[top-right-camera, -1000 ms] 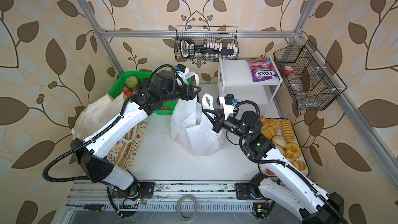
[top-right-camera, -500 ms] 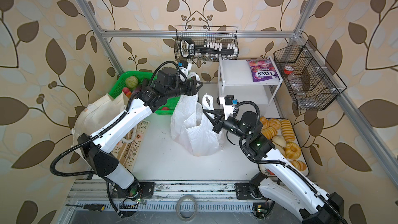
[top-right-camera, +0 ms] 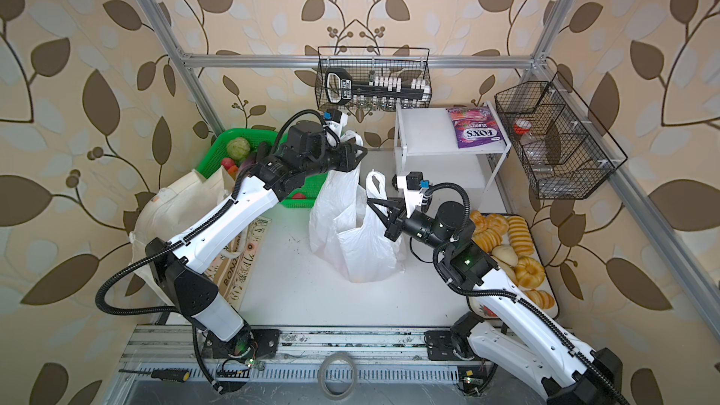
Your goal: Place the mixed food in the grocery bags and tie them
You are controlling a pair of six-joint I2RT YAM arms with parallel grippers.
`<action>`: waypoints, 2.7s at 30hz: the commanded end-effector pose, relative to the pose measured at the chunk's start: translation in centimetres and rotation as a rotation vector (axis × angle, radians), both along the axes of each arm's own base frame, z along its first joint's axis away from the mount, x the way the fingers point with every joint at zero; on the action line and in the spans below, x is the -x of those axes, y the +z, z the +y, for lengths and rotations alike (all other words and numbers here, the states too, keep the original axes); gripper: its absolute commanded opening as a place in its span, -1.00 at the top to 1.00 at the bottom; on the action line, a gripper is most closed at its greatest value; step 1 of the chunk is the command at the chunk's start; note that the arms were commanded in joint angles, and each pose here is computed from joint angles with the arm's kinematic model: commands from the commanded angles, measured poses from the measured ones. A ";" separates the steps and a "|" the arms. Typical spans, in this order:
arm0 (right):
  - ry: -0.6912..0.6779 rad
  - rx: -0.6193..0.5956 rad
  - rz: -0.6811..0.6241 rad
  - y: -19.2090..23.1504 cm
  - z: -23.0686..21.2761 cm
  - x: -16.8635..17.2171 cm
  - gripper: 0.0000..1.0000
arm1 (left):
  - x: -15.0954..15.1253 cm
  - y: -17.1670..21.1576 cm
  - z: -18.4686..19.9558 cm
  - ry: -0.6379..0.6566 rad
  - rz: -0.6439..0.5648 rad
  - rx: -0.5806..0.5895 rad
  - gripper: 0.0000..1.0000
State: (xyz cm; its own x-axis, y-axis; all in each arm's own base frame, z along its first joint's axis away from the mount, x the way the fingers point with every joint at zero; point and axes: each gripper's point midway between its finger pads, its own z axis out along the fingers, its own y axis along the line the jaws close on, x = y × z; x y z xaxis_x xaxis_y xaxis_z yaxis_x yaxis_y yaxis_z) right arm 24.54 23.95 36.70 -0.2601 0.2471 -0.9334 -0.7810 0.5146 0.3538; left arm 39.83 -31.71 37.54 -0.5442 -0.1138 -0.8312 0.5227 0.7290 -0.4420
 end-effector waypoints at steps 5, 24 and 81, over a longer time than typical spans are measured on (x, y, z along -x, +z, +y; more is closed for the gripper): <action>-0.002 -0.012 -0.048 0.9 -0.3 0.4 1.00 | -0.3 2.2 0.4 0.010 -0.041 0.021 0.79; -0.018 0.002 -0.015 4.9 -4.0 0.7 1.00 | 15.2 10.7 6.4 -0.257 -0.103 -0.003 1.00; 0.432 0.210 0.078 -3.1 3.7 -0.7 0.53 | 22.7 3.0 -2.1 -1.102 -0.351 -0.428 1.00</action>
State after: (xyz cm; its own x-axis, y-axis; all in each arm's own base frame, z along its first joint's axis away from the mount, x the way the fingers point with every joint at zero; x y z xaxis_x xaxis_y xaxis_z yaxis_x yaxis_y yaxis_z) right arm 26.55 27.88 33.49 -0.4200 -0.0788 -0.9041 -0.8820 0.2698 0.3863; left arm 18.17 -33.93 39.05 0.0164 0.6257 -0.7799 0.9957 -0.0813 -0.0443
